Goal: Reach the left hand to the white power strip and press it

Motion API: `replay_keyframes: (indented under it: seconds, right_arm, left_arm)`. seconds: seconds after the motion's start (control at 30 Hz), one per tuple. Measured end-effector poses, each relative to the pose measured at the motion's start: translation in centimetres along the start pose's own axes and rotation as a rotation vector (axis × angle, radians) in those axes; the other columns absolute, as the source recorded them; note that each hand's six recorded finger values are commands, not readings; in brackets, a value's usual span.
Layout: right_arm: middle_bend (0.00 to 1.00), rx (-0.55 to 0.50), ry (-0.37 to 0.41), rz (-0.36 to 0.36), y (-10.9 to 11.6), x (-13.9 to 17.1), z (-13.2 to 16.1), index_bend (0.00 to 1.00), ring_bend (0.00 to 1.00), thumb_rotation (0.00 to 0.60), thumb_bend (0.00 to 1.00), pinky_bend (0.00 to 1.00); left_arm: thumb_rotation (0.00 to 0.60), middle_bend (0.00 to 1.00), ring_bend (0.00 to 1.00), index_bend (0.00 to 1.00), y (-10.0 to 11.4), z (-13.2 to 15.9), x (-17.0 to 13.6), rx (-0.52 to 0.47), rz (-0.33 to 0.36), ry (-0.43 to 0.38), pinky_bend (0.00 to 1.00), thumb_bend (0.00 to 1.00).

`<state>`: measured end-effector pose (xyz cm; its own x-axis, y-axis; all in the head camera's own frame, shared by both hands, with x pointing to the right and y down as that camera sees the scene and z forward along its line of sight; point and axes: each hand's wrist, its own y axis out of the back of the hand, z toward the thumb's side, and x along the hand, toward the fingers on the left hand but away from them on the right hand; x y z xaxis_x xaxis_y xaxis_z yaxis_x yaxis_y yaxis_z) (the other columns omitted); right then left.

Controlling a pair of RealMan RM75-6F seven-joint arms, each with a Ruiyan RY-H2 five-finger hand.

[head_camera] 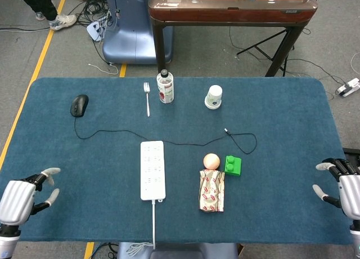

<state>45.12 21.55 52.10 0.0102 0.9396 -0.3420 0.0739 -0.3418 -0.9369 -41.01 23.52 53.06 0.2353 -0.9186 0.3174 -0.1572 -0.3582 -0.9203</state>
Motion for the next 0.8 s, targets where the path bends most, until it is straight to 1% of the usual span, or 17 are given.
replay_keyframes:
  seconds: [0.07,0.17,0.27,0.33,0.4,0.47,0.53,0.67,0.8]
  right_arm:
    - [0.33,0.0,0.0,-0.009,0.5,-0.1,0.0,0.39,0.26,0.6,0.17,0.4]
    - [0.33,0.002,-0.003,-0.015,1.0,-0.3,0.1,0.39,0.26,0.6,0.17,0.4]
    - [0.33,0.002,-0.005,-0.01,0.9,-0.4,0.1,0.4,0.26,0.6,0.17,0.4]
    - [0.33,0.001,-0.008,-0.003,0.8,-0.4,0.0,0.4,0.26,0.6,0.17,0.4]
    - [0.33,-0.001,-0.011,0.001,0.6,-0.4,-0.1,0.4,0.26,0.6,0.17,0.4]
    - [0.33,-0.004,-0.014,0.002,0.5,-0.4,-0.2,0.4,0.26,0.6,0.17,0.4]
    - [0.33,-0.007,-0.018,0.003,0.4,-0.3,-0.4,0.4,0.26,0.6,0.17,0.4]
    - [0.33,-0.01,-0.027,0.003,0.4,-0.2,-0.9,0.4,0.26,0.6,0.17,0.4]
    - [0.33,-0.012,-0.036,0.004,0.3,0.0,-1.4,0.4,0.26,0.6,0.17,0.4]
  left_arm:
    - [0.6,0.74,0.77,0.35,0.2,1.8,0.7,-0.008,0.001,-0.073,0.96,0.34]
    - [0.6,0.79,0.83,0.32,0.0,4.3,1.7,0.011,-0.013,-0.175,0.99,0.34]
    - [0.6,0.84,0.88,0.32,-0.6,6.7,2.8,0.026,-0.036,-0.264,1.0,0.34]
    - [0.6,0.87,0.9,0.32,-1.1,8.0,3.5,0.027,-0.055,-0.309,1.0,0.34]
    - [0.6,0.91,0.93,0.32,-1.7,9.5,4.2,0.033,-0.08,-0.356,1.0,0.38]
    - [0.6,0.93,0.95,0.31,-2.5,10.9,4.8,0.047,-0.107,-0.402,1.0,0.48]
    - [0.6,0.94,0.95,0.28,-3.2,12.0,5.3,0.064,-0.132,-0.436,1.0,0.57]
    - [0.6,0.93,0.94,0.27,-5.0,14.3,6.3,0.122,-0.184,-0.505,1.0,0.62]
    - [0.6,0.93,0.94,0.26,-6.6,15.7,6.8,0.174,-0.229,-0.546,1.0,0.64]
